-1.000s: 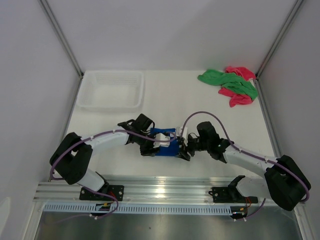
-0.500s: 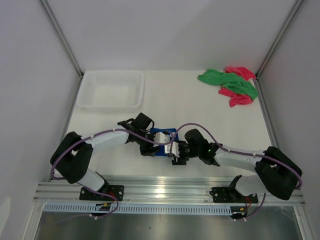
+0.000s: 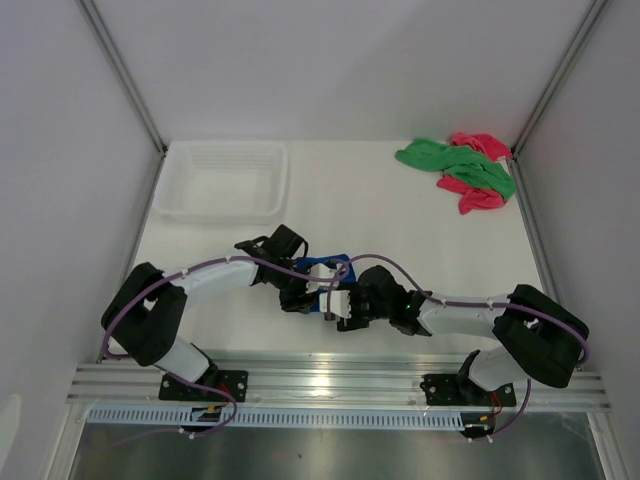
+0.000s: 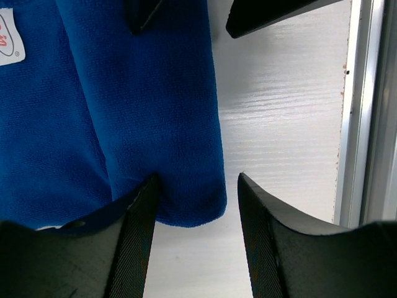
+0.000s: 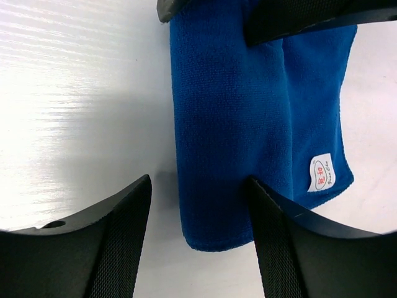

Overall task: Roll the towels
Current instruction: Roll the towel

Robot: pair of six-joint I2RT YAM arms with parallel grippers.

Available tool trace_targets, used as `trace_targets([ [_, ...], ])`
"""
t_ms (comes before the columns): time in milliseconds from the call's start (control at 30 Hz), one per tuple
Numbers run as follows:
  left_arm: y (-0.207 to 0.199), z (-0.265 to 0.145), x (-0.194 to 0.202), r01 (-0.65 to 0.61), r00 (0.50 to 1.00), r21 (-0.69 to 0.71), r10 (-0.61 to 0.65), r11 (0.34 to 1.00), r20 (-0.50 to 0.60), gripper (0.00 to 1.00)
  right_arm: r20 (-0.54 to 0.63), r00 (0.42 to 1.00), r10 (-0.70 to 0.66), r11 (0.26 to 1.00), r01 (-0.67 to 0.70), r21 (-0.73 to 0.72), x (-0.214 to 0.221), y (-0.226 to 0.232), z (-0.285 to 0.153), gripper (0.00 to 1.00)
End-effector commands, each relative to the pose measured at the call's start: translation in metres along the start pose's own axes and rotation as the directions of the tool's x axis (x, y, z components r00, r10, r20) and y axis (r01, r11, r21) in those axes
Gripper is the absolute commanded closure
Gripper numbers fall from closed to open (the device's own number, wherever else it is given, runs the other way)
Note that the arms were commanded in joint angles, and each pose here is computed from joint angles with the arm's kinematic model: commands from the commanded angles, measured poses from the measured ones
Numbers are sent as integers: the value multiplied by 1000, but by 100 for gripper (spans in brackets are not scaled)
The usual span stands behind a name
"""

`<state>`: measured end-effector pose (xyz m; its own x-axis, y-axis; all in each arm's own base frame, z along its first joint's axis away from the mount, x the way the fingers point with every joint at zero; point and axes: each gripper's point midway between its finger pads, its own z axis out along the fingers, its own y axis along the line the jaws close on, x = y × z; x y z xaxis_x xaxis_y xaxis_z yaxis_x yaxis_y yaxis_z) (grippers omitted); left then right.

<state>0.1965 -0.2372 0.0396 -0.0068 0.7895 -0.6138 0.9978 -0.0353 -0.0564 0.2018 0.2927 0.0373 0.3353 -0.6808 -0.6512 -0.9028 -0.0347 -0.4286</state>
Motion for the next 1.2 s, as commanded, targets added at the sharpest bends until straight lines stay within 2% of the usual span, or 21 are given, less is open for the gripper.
trace_targets([
  [0, -21, 2, 14, 75, 997, 91, -72, 993, -42, 43, -52, 998, -27, 997, 31, 67, 6, -14, 2, 36],
  [33, -22, 2, 14, 76, 997, 95, -72, 993, -42, 43, -56, 998, -37, 997, 41, 65, 5, -14, 3, 37],
  [133, -22, 2, 14, 73, 997, 96, -70, 993, -41, 43, -101, 994, -30, 997, 37, 68, 13, -15, 5, 51],
  [167, -21, 2, 14, 74, 997, 96, -71, 993, -40, 43, -119, 993, -22, 997, 31, 74, 15, -17, 6, 65],
  [267, -23, 1, 14, 75, 997, 103, -71, 992, -40, 43, -161, 987, -10, 996, 24, 84, 21, -21, 7, 82],
  [367, -23, 0, 13, 74, 997, 105, -70, 992, -38, 43, -157, 987, 8, 999, 0, 50, 18, -17, 9, 91],
  [533, -24, -9, 11, 71, 997, 98, -70, 993, -13, 43, -94, 990, 101, 994, -104, -30, 2, -13, 4, 100],
  [733, -18, -23, 2, -17, 997, 18, 15, 1000, 77, 41, -85, 967, 239, 955, -250, -157, -8, -3, -8, 100],
  [867, -20, -27, -3, -56, 993, 5, 55, 998, 106, 40, -66, 937, 342, 908, -347, -235, -17, 3, -14, 100],
  [900, -26, -30, -3, -113, 987, 13, 110, 994, 116, 39, -50, 907, 417, 864, -413, -289, -22, 6, -19, 100],
  [967, -29, -31, -3, -124, 986, 21, 121, 992, 118, 38, -38, 895, 445, 843, -433, -318, -24, 6, -21, 100],
  [1033, -36, -34, -3, -123, 986, 53, 116, 991, 121, 32, -39, 872, 487, 816, -471, -336, -27, 4, -21, 100],
  [1167, -44, -44, -16, -134, 980, 77, 121, 988, 156, 31, -56, 810, 584, 725, -551, -413, -29, 4, -23, 100],
])
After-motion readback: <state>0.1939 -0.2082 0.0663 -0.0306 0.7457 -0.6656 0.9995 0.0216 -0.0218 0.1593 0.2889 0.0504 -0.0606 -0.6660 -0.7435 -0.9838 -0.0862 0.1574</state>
